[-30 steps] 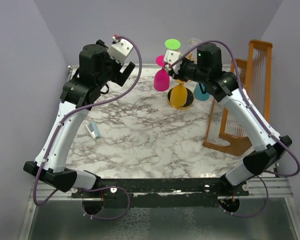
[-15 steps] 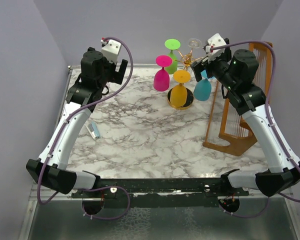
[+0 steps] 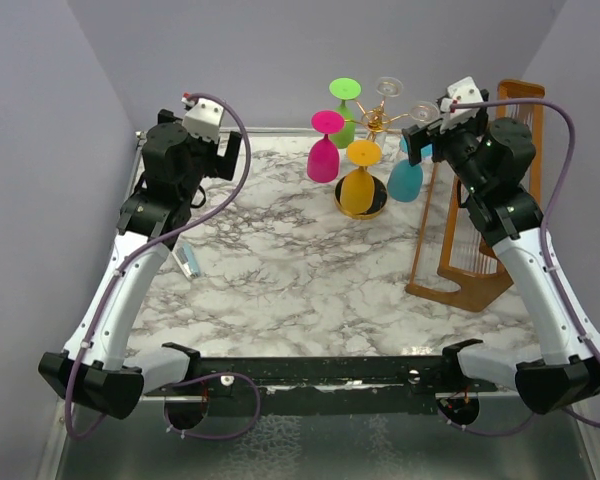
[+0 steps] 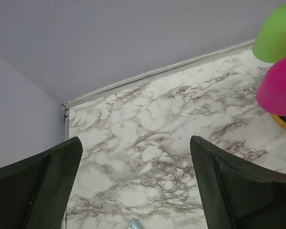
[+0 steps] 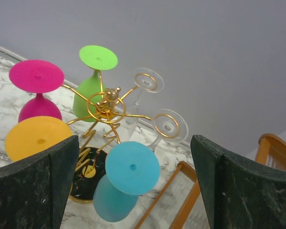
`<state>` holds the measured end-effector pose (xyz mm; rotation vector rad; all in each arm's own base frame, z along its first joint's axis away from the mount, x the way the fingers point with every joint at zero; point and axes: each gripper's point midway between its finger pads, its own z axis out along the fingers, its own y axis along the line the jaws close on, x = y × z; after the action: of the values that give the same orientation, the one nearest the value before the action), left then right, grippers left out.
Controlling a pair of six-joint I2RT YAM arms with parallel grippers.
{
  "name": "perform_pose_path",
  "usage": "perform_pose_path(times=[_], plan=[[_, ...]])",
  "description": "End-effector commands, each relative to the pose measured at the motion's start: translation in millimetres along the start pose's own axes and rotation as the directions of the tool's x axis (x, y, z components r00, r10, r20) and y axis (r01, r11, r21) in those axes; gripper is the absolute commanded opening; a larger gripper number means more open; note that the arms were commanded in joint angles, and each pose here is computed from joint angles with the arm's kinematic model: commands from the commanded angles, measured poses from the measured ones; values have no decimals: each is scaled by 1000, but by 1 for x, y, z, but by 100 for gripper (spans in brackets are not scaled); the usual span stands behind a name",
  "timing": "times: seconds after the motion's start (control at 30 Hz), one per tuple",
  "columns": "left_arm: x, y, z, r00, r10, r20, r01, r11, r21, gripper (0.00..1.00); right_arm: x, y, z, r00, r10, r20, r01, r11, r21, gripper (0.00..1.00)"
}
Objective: Place the wine glass upside down on the wine glass rack
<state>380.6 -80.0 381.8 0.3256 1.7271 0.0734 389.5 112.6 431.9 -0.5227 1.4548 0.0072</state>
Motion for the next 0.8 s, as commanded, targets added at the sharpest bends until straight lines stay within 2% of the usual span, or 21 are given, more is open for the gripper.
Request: perform_pose_path(times=[0.0, 0.1, 0.2, 0.37, 0.77], plan=[[-11, 1, -16, 997, -8, 80, 7, 1000, 13, 99, -13, -18, -23, 999, 1, 44, -3, 999, 53, 100], [4, -3, -21, 997, -23, 71, 21, 999, 24, 99, -10, -17, -44, 998, -25, 64, 22, 999, 49, 100], [9, -1, -29, 996, -43, 74, 42, 999, 13, 99, 0, -8, -53, 999, -23, 32, 22, 1000, 5, 100], [7, 12, -40, 997, -42, 67, 44, 999, -27, 99, 13, 0, -60, 999, -52, -10, 52, 998, -37, 100], [0, 23, -52, 995, -74, 73, 76, 997, -34, 99, 15, 0, -82, 1000, -19, 0, 19, 998, -59, 100]])
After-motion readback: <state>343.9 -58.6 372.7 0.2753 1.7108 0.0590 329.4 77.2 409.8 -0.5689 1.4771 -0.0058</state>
